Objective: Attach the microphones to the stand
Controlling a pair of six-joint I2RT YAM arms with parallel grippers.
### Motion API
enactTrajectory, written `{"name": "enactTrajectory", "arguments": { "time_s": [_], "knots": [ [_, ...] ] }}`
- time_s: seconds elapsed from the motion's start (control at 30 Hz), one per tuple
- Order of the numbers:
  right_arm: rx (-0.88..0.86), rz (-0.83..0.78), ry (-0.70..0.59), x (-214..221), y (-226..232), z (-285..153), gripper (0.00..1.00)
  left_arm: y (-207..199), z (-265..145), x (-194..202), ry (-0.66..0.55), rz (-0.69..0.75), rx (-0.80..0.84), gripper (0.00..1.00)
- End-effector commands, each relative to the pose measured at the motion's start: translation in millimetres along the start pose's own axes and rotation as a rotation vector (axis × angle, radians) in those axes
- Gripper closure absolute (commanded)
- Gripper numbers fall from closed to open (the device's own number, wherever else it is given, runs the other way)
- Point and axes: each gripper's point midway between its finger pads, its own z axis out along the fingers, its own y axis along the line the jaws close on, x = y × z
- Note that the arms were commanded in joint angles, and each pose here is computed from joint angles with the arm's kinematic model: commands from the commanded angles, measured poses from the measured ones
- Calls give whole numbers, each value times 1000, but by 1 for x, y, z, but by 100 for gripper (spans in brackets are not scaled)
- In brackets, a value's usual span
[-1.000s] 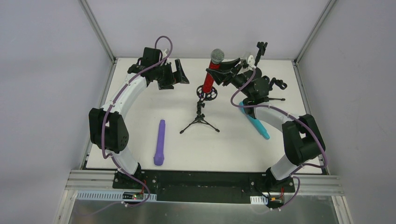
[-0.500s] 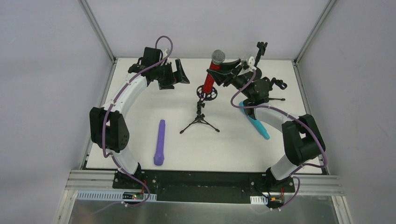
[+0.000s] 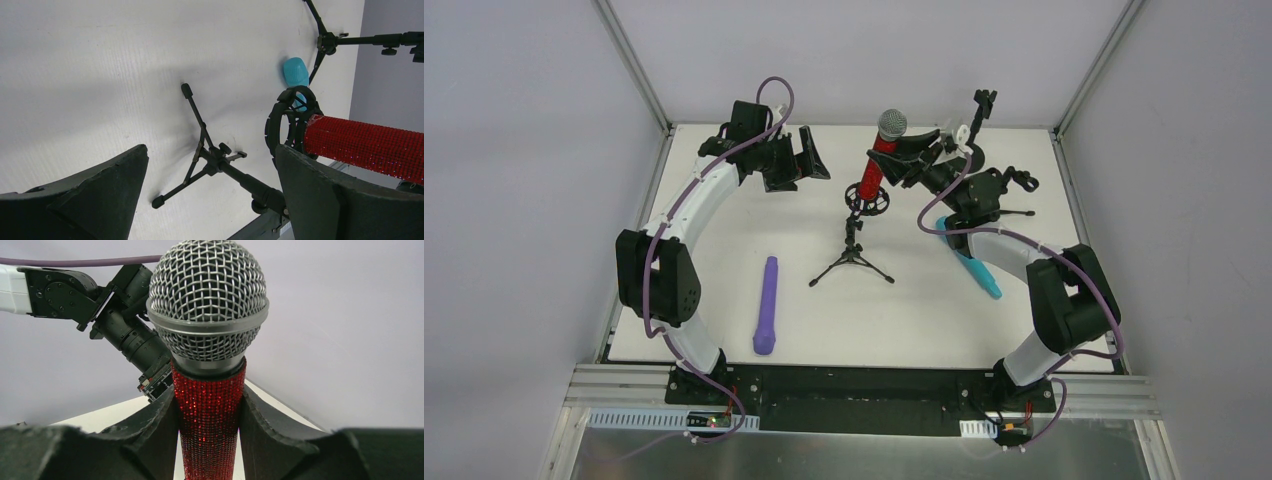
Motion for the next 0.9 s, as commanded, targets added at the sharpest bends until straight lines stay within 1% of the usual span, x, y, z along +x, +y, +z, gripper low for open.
{"name": "enactTrajectory", "arguments": {
  "time_s": [0.0,0.33,0.77,0.87],
  "knots": [
    [-17,-37,40,7,2,-4,100,-10,-8,-11,-23,-4,35,2],
    [20,2,133,15,2,-5,100,-8,-6,-10,-16,-6,31,1],
    [59,56,201,27,2,-1,100,-7,-3,-10,-11,-7,30,1],
    [68,42,236,29,2,1,100,-6,-4,-10,-13,-6,28,1]
  ]
}}
